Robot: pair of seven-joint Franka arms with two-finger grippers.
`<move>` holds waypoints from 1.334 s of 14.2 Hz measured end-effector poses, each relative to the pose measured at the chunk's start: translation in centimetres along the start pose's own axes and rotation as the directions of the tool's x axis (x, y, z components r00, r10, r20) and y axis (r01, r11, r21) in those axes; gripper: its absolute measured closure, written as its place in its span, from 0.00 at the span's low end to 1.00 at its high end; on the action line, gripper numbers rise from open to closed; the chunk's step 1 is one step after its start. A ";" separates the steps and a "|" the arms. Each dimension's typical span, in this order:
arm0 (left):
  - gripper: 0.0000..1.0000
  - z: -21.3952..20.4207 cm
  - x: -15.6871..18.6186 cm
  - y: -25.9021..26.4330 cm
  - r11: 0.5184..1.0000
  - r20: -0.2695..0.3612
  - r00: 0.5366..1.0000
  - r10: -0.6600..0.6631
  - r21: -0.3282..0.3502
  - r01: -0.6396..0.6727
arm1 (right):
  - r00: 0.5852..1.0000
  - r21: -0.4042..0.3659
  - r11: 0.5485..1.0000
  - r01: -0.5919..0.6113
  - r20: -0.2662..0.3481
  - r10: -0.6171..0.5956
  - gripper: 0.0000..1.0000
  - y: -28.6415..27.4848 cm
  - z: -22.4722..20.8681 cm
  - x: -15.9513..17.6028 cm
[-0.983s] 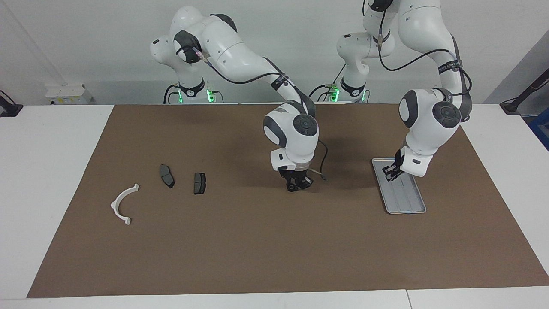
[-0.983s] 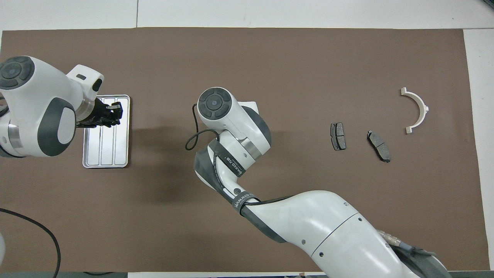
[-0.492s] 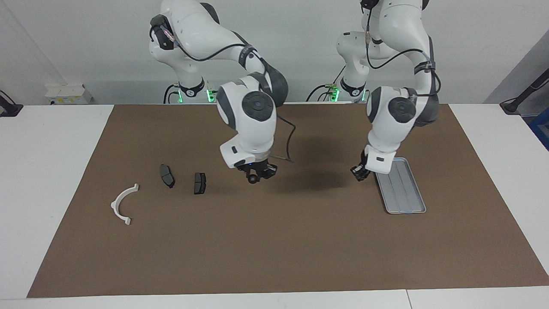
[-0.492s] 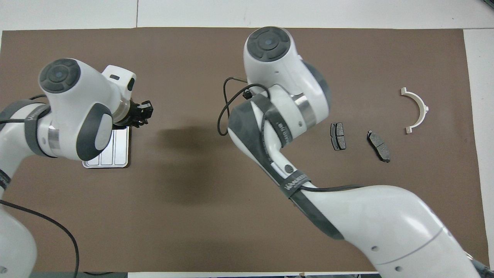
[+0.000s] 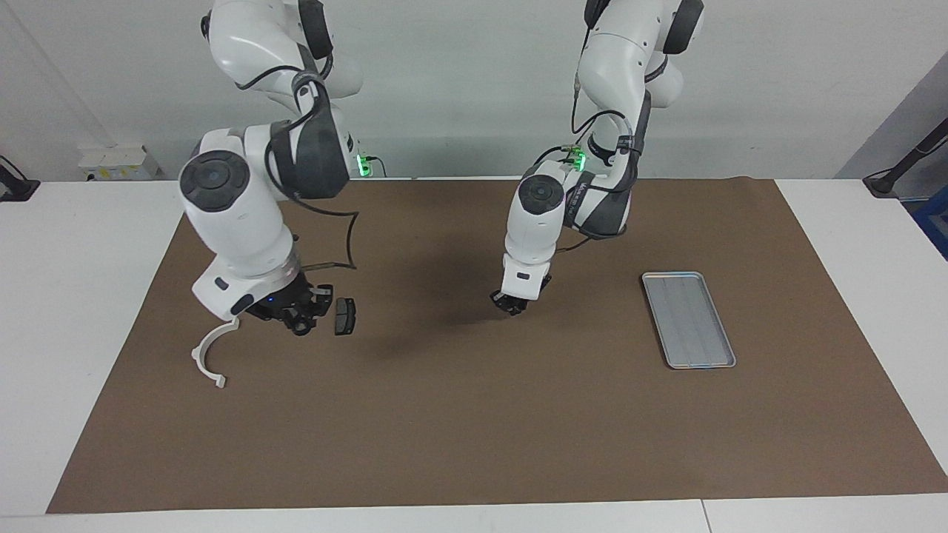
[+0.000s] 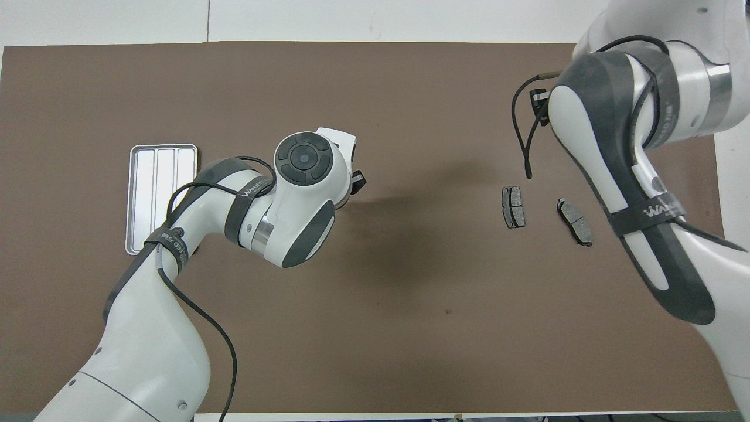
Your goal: Place bearing gear from tray to pile
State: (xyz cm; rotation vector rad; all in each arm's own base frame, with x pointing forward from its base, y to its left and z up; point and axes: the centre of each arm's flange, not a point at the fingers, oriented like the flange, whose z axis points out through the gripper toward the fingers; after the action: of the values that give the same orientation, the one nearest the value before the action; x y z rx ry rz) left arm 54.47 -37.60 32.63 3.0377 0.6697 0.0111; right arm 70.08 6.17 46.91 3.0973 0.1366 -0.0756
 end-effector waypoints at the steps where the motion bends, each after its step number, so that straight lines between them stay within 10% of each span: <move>1: 0.76 0.3 0.2 -0.1 1.000 -0.002 1.000 -0.003 0.000 0.002 | 1.000 0.002 1.000 0.003 -0.008 -0.003 0.65 1.4 2.0 0.3; 12: 0.76 3.0 -1.5 1.2 1.000 0.006 1.000 0.007 0.016 -0.007 | 0.999 0.014 1.000 0.019 -0.050 -0.019 0.65 1.2 17.1 0.8; 16: 0.39 1.0 1.1 -0.2 0.998 -0.014 0.999 -0.030 0.048 0.031 | 0.998 0.016 1.000 0.021 -0.055 -0.020 0.65 1.1 18.0 0.5; 19: 0.04 -10.6 6.8 -6.9 0.993 -0.027 0.996 -0.081 0.086 0.083 | 0.999 0.016 1.000 0.017 -0.051 -0.016 0.65 1.1 18.2 0.4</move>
State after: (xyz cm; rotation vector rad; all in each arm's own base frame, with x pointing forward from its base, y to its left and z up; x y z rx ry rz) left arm 57.63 -28.19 42.97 3.0939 0.8180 0.0166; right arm 69.71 4.34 28.77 3.1164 0.1640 0.0022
